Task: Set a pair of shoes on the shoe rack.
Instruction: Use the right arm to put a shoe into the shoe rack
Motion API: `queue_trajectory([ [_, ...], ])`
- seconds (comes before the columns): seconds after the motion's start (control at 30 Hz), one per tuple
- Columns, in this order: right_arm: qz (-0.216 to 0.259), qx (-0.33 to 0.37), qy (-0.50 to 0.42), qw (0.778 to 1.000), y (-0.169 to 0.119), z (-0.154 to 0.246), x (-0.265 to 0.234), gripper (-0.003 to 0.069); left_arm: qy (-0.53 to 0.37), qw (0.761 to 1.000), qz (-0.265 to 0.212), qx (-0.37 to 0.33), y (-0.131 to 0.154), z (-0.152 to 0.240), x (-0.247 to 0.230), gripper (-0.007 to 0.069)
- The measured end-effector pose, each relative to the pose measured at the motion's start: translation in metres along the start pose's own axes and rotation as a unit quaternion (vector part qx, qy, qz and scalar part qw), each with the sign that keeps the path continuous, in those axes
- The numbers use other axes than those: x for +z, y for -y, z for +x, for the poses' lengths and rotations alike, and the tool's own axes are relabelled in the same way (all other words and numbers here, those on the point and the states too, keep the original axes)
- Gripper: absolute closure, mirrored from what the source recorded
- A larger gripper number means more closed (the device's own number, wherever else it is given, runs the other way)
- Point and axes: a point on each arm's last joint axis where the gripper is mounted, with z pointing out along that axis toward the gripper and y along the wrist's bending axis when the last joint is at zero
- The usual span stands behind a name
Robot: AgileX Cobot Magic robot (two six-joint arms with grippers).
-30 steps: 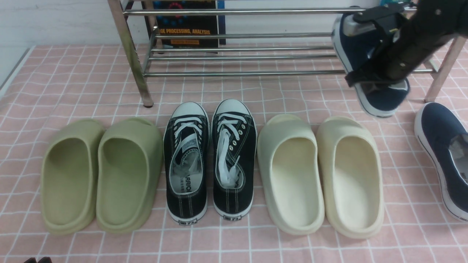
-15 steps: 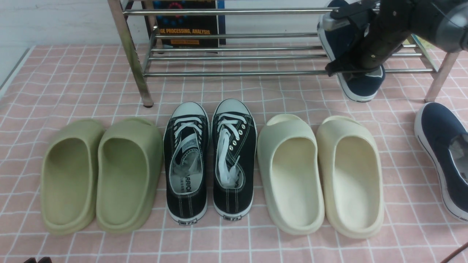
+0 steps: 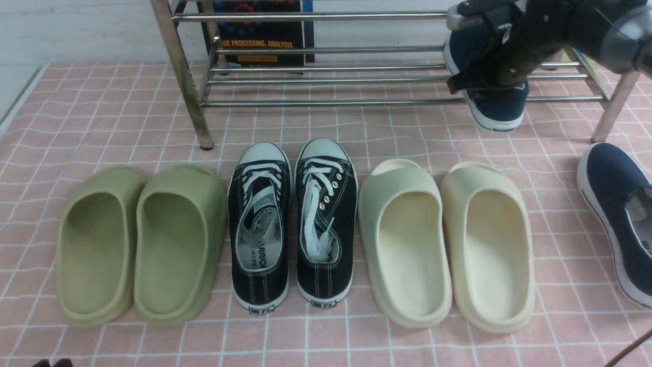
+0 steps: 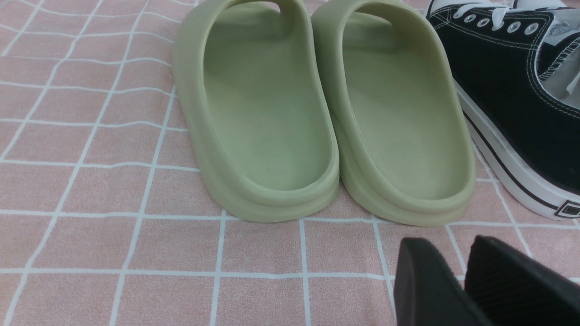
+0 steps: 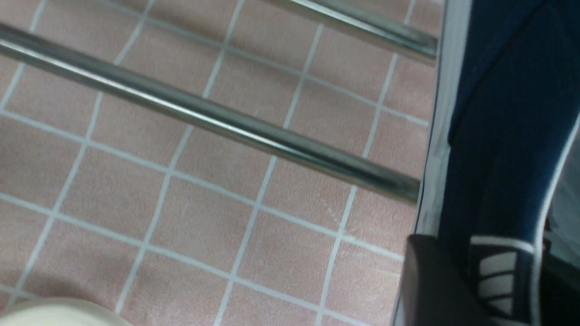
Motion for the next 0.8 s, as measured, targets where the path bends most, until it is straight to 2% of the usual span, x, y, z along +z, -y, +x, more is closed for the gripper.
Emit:
queue_trajectory([
  [0.03,-0.004,0.004,0.0,1.0,0.0,0.0,-0.002,0.0356,0.0,1.0,0.0,0.0,0.0,0.0,0.0,0.0445],
  [0.07,-0.006,0.005,-0.002,1.0,0.0,-0.001,-0.004,0.0324,0.0,1.0,0.0,0.0,0.0,0.0,0.0,0.0443],
  [0.17,-0.011,0.009,-0.009,1.0,0.0,-0.003,-0.017,0.0267,0.0,1.0,0.0,0.0,0.0,0.0,0.0,0.044],
  [0.27,-0.014,0.012,0.004,1.0,0.0,-0.013,-0.048,0.0251,0.0,1.0,0.0,0.0,0.0,0.0,0.0,0.044],
  [0.37,-0.009,0.007,0.038,0.999,0.003,-0.027,-0.1,0.0268,0.0,1.0,0.0,0.0,0.0,0.0,0.0,0.044],
  [0.47,0.007,0.003,0.044,0.999,0.011,-0.031,-0.143,0.0325,0.0,1.0,0.0,0.0,0.0,0.0,0.0,0.044],
  [0.53,0.016,0.014,0.013,1.0,0.025,-0.023,-0.155,0.0396,0.0,1.0,0.0,0.0,0.0,0.0,0.0,0.0437],
  [0.57,0.016,0.014,0.009,1.0,0.024,-0.022,-0.154,0.0403,0.0,1.0,0.0,0.0,0.0,0.0,0.0,0.0437],
  [0.67,0.0,0.055,-0.092,0.994,0.045,0.017,-0.121,0.0543,0.0,1.0,0.0,0.0,0.0,0.0,0.0,0.0432],
  [0.7,-0.014,0.066,-0.113,0.991,0.046,0.027,-0.109,0.0582,0.0,1.0,0.0,0.0,0.0,0.0,0.0,0.043],
  [0.73,-0.014,0.067,-0.118,0.991,0.047,0.03,-0.107,0.0589,0.0,1.0,0.0,0.0,0.0,0.0,0.0,0.043],
  [0.8,-0.05,0.083,-0.151,0.984,0.043,0.057,-0.078,0.0665,0.0,1.0,0.0,0.0,0.0,0.0,0.0,0.0426],
])
